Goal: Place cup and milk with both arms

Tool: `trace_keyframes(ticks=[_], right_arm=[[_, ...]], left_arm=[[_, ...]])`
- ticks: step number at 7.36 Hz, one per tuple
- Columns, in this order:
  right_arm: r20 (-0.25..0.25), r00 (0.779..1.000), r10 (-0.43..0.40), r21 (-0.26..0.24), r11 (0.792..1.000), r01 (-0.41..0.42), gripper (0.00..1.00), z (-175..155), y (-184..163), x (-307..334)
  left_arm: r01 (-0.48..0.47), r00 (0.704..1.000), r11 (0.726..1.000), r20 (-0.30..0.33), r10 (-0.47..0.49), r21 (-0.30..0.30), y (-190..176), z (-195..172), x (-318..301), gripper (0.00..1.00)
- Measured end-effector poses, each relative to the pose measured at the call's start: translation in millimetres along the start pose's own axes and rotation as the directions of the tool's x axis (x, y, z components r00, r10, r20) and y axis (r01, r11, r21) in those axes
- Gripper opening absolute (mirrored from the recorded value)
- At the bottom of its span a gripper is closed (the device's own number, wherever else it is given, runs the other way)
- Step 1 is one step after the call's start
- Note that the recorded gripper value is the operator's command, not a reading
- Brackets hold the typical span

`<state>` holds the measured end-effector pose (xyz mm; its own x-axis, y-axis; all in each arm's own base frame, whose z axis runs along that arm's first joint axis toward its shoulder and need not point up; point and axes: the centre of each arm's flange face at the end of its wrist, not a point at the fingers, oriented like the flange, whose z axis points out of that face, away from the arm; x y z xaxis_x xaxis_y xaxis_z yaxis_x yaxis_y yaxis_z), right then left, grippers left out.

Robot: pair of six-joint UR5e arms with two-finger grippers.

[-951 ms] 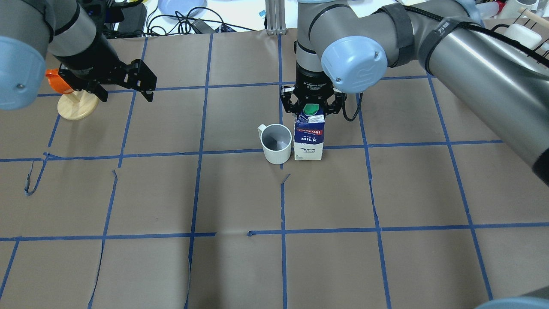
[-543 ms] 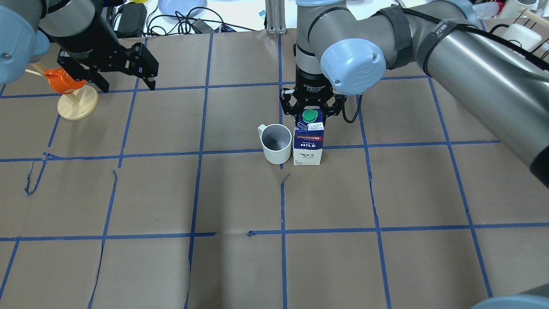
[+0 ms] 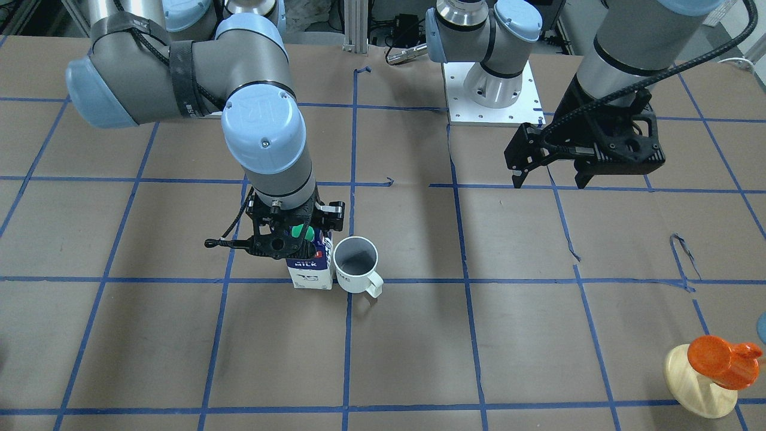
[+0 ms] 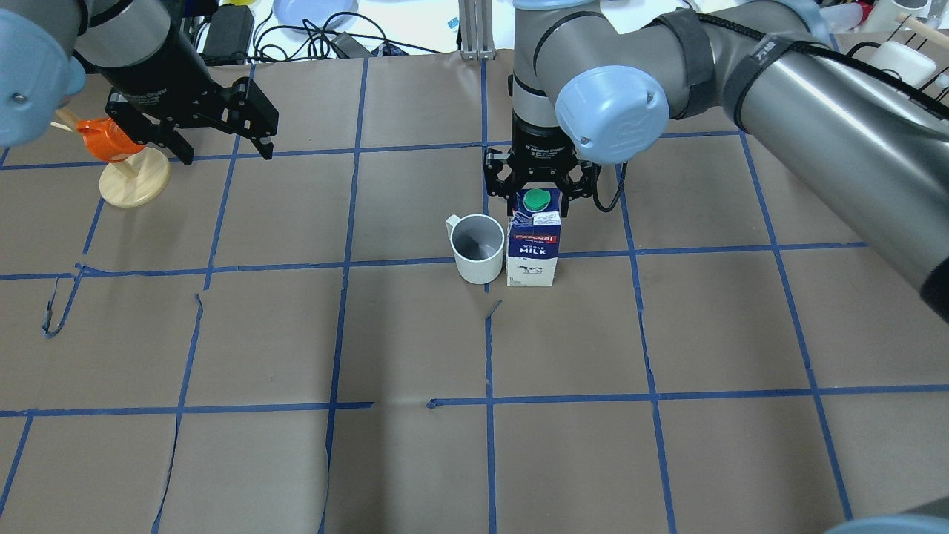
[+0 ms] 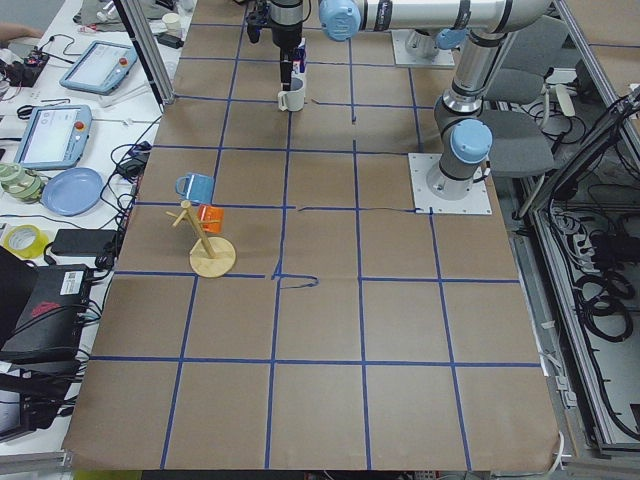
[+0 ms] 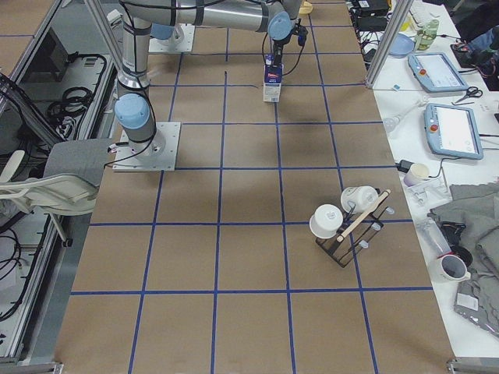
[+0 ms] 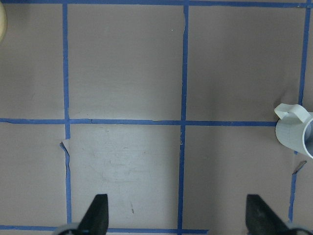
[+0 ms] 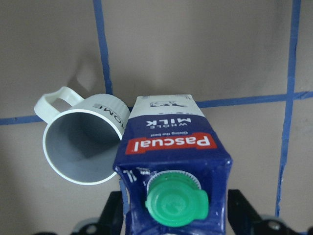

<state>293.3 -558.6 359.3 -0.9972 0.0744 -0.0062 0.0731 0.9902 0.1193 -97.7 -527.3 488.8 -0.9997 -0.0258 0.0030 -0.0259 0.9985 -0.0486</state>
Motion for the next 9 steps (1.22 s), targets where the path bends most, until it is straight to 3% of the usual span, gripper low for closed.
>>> trace_keyframes(ticks=[3, 6, 9], right_arm=[[0.011, 1.000, -0.016, 0.090, 0.996, 0.015, 1.00, -73.8, 25.1, 16.7], [-0.004, 0.998, -0.057, 0.086, 0.995, 0.058, 1.00, -121.9, 51.7, 67.0], [-0.004, 0.995, -0.095, 0.093, 0.991, 0.095, 1.00, -143.4, 34.8, 160.9]], left_arm=[[0.001, 1.000, 1.000, -0.002, -0.001, -0.001, -0.3, 0.8, 0.2, 1.00], [0.000, 1.000, 1.000, -0.001, 0.000, -0.004, -0.3, 2.0, 0.7, 1.00], [-0.001, 1.000, 1.000, -0.001, 0.001, -0.002, -0.5, 1.5, 0.8, 1.00]])
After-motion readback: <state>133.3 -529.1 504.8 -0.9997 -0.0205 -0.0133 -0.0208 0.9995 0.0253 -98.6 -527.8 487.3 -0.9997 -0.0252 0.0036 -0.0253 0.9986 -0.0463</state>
